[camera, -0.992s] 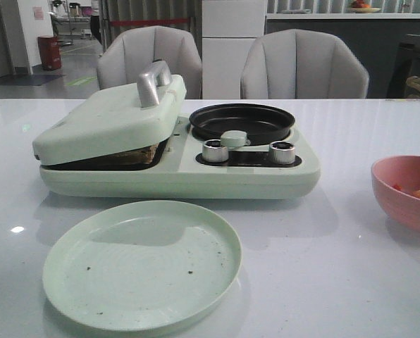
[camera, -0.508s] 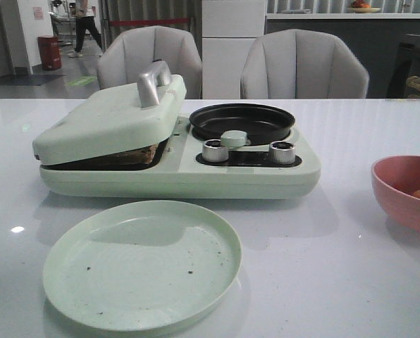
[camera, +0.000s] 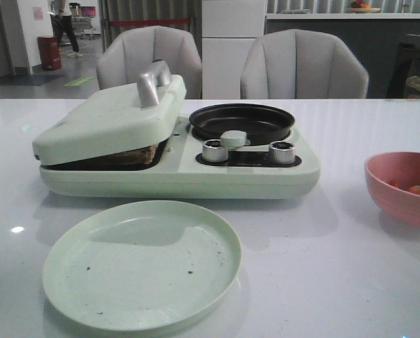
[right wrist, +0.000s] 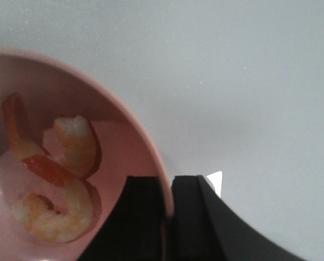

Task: Make breakfast with bread and shrimp
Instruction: 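Move the right gripper to the pink bowl and grasp its rim, then lift the pink bowl and carry it above the black frying pan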

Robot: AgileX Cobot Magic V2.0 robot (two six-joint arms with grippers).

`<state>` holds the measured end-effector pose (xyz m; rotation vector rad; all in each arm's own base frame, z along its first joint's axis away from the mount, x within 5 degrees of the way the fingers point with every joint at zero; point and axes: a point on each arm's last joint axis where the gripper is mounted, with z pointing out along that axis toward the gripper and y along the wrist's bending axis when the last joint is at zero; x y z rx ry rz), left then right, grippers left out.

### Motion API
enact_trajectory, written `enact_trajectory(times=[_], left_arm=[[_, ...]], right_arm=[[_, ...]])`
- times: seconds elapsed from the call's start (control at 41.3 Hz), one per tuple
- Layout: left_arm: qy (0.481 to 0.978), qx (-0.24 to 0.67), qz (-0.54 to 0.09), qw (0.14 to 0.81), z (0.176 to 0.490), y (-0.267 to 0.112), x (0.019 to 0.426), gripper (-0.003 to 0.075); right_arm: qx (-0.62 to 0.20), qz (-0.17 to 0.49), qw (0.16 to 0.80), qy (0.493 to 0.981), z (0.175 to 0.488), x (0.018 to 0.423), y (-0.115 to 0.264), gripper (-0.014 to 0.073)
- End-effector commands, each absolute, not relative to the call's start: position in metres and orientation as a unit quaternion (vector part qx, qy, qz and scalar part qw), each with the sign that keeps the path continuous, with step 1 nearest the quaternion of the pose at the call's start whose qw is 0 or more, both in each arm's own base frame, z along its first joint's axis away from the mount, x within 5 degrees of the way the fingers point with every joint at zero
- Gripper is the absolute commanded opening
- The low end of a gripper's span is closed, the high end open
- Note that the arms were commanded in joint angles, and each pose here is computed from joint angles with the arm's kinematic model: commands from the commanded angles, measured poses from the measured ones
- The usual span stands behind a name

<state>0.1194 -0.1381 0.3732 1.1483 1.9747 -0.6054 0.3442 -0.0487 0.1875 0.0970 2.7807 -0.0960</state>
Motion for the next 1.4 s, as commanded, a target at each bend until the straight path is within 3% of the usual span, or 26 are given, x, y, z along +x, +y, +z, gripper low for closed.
enact_trajectory(times=[0.0,0.169,0.315,0.532,0.847,1.065,1.38], left_arm=[[0.754,0.432,-0.257,0.422,0.390,-0.139,0.118,0.0099],[0.754,0.432,-0.257,0.422,0.390,-0.139,0.118,0.0099],[0.754,0.432,-0.257,0.422,0.390,-0.139,0.118,0.0099],[0.754,0.432,-0.257,0.422,0.390,-0.139,0.118,0.0099],[0.754,0.432,-0.257,0.423,0.390,-0.139,0.118,0.0099],[0.754,0.432,-0.257,0.423,0.390,-0.139,0.118,0.0099],[0.754,0.432,-0.257,0.423,0.390,-0.139,0.118,0.0099]], right_arm=[[0.032,-0.043,0.220,0.974,0.210,0.347,-0.051,0.0072],[0.032,-0.044,0.221,0.974,0.213,0.346,-0.051,0.0046],[0.033,-0.047,0.254,0.966,0.240,0.350,-0.052,0.0046],[0.002,-0.065,0.351,0.934,0.318,0.362,-0.037,0.0050],[-0.137,-0.186,0.500,0.834,0.413,0.377,0.046,0.0050],[-0.177,-0.273,0.583,0.744,0.433,0.379,0.105,0.0050],[-0.190,-0.350,0.653,0.644,0.423,0.390,0.155,0.0050]])
